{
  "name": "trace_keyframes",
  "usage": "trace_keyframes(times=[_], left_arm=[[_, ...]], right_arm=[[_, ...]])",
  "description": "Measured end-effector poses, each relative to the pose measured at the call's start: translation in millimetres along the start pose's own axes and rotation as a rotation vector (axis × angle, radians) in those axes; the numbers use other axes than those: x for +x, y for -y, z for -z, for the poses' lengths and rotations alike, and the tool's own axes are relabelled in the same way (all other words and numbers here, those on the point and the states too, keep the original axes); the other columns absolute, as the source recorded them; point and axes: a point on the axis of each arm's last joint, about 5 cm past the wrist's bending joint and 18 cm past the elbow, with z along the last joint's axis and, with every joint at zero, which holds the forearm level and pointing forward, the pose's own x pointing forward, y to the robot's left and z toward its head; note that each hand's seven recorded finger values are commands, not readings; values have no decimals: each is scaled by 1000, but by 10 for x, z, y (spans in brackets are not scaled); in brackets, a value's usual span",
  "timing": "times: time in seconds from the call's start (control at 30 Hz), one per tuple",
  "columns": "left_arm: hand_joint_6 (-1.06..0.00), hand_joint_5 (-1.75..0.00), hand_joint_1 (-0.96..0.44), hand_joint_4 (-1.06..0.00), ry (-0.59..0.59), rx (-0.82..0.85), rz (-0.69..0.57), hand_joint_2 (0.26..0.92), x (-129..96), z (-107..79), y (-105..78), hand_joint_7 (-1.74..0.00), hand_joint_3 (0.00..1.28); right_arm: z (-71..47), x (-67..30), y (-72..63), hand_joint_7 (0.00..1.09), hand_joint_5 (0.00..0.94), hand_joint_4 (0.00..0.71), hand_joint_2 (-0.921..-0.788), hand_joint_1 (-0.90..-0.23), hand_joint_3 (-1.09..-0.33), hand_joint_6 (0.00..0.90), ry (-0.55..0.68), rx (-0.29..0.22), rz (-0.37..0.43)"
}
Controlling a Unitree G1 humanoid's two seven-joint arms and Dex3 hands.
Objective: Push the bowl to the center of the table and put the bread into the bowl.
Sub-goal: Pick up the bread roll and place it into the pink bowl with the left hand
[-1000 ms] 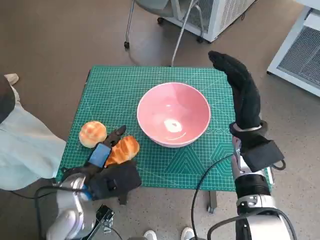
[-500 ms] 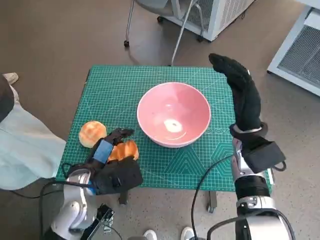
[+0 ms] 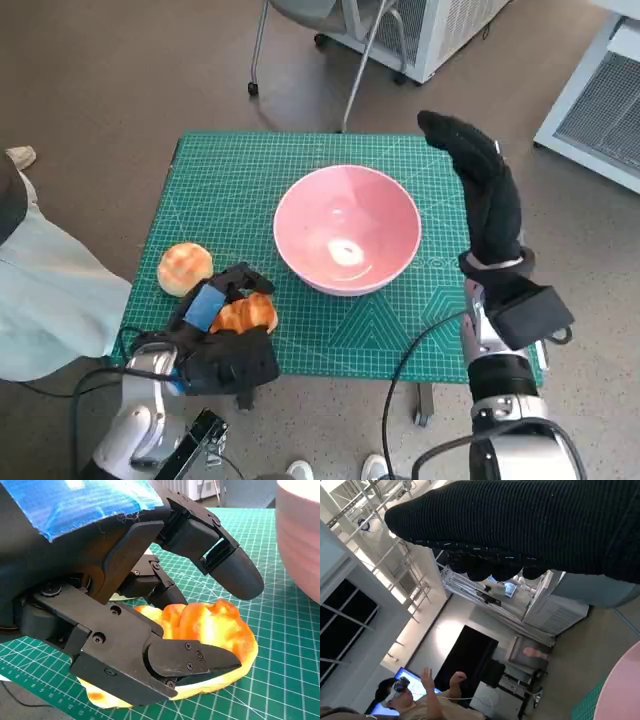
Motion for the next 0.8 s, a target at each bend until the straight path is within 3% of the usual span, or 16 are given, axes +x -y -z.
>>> trace_keyframes(times=[0.13, 0.43, 0.53, 0.8], left_arm=[[-674, -1517, 7, -605, -6, -11, -30, 654, -14, 27, -38, -1026, 587], [-685, -1299, 5, -715, 8, -55, -163, 869, -66, 49, -247, -951, 140], [-676, -1236, 3, -746, 14, -78, -202, 898, -89, 52, -312, -982, 74], [-663, -1151, 2, -776, 56, -144, -323, 905, -204, 39, -541, -1048, 46]], right_arm=[[0, 0, -6, 905, 5, 448, -921, -438, -628, 179, 1, 2, 0], [2, -4, -11, 907, 5, 449, -921, -439, -625, 178, -1, 4, 1], [3, -8, -11, 907, 5, 449, -921, -439, -624, 178, -2, 4, 1], [8, -25, -11, 907, 5, 450, -921, -436, -625, 178, -7, 4, 4]])
